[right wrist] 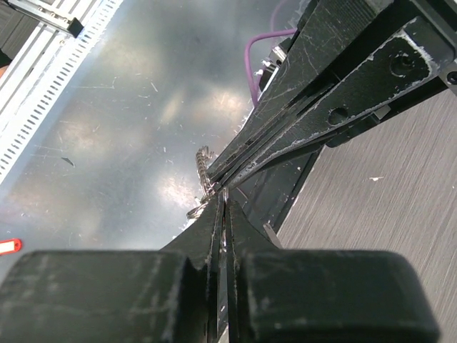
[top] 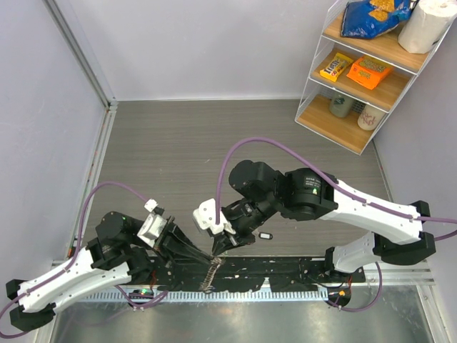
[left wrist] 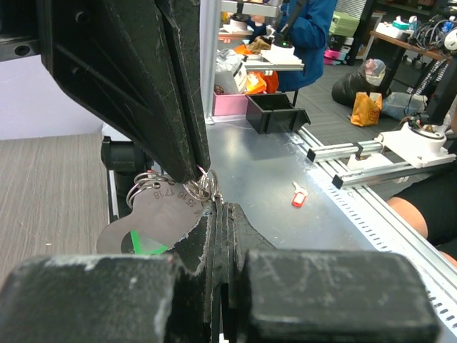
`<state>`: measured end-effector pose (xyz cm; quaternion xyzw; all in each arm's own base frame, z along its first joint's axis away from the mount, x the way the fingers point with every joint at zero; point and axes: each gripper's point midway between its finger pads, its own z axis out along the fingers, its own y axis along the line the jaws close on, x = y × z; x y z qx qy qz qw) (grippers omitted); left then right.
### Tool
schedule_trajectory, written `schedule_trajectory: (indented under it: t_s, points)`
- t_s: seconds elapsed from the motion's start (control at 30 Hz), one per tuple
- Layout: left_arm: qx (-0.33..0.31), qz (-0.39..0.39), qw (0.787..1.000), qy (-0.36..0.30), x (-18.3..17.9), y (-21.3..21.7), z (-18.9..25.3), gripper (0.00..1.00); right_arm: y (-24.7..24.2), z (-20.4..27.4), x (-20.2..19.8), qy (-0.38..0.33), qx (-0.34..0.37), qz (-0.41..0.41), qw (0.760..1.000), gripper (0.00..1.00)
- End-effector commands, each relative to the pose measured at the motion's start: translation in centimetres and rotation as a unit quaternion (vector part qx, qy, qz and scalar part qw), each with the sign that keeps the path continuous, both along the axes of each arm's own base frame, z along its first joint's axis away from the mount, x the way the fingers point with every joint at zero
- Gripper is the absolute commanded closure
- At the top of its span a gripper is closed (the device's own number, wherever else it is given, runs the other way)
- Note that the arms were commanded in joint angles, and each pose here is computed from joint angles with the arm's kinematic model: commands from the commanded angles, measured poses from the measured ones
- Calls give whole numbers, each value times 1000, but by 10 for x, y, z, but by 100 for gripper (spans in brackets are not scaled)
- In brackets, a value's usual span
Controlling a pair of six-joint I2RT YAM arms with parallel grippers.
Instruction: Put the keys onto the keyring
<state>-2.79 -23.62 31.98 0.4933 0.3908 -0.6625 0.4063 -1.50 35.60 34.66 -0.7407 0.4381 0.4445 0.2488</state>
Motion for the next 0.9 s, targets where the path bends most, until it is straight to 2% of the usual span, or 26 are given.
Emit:
schedule_trajectory:
  t_s: [0.0, 0.03, 0.1, 0.17, 0.27, 0.4, 0.5, 0.87]
  points:
    - [9, 21, 1000, 1, 7, -2, -5, 94, -3, 27, 7, -11, 46, -38, 998, 95]
    - [10, 27, 1000, 4, 8, -2, -6, 91, -3, 25, 8, -11, 43, -43, 998, 95]
    - [15, 44, 999, 13, 13, -2, -6, 78, -4, 23, 10, -9, 37, -56, 998, 95]
    - [17, 75, 997, 23, 22, -1, -5, 70, -7, 20, 11, -5, 32, -66, 997, 95]
    - [11, 133, 990, 39, 38, 3, -2, 63, -9, 12, 14, 1, 22, -87, 996, 95]
    - [23, 212, 975, 69, 63, 9, -4, 59, -9, 3, 18, 10, 13, -111, 994, 95]
    - [15, 234, 969, 79, 69, 13, 1, 55, -5, -2, 23, 19, 5, -133, 991, 95]
    - [20, 206, 974, 96, 61, 8, 8, 53, 16, -5, 44, 52, -13, -227, 972, 95]
